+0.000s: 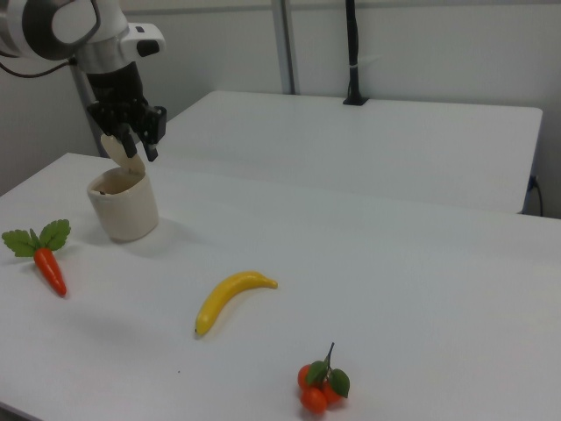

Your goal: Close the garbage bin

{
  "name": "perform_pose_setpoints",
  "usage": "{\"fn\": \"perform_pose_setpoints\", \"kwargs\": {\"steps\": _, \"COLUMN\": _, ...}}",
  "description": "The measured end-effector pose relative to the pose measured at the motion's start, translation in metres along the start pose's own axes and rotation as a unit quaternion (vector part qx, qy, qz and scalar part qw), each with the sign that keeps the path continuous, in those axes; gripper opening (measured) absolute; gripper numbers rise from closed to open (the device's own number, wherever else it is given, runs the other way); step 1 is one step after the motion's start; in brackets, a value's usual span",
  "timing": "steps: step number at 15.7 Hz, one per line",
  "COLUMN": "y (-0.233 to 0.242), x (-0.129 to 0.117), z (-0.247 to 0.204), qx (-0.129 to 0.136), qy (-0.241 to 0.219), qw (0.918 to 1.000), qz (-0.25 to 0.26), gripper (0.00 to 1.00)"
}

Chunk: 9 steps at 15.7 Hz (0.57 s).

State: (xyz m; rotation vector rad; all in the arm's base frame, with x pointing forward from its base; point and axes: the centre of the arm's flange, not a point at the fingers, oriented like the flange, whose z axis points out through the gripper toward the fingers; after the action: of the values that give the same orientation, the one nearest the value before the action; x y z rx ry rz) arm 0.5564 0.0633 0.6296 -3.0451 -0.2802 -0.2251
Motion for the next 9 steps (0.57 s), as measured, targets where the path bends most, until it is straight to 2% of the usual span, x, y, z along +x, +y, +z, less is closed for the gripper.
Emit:
{"fn": "perform_pose_setpoints", "kwargs": {"steps": 3, "y": -0.0001, "x": 0.0003, "z": 0.0008, "qx": 0.0, "qy": 0.0, "qw": 1.0, "qz": 0.0, "gripper": 0.09}}
{"fn": "perform_pose_setpoints", "kwargs": {"steps": 4, "y": -0.0001, "x": 0.0004, "z": 0.0011, "qx": 0.0, "qy": -0.001, "qw": 1.0, "qz": 0.0, "gripper": 0.02}}
{"fn": "perform_pose_setpoints", "kwargs": {"steps": 9, "y": 0.0001, "x": 0.0054, "z": 0.0038, "qx": -0.002, "qy": 0.012, "qw": 0.9999, "qz": 0.002, "gripper": 0.01}}
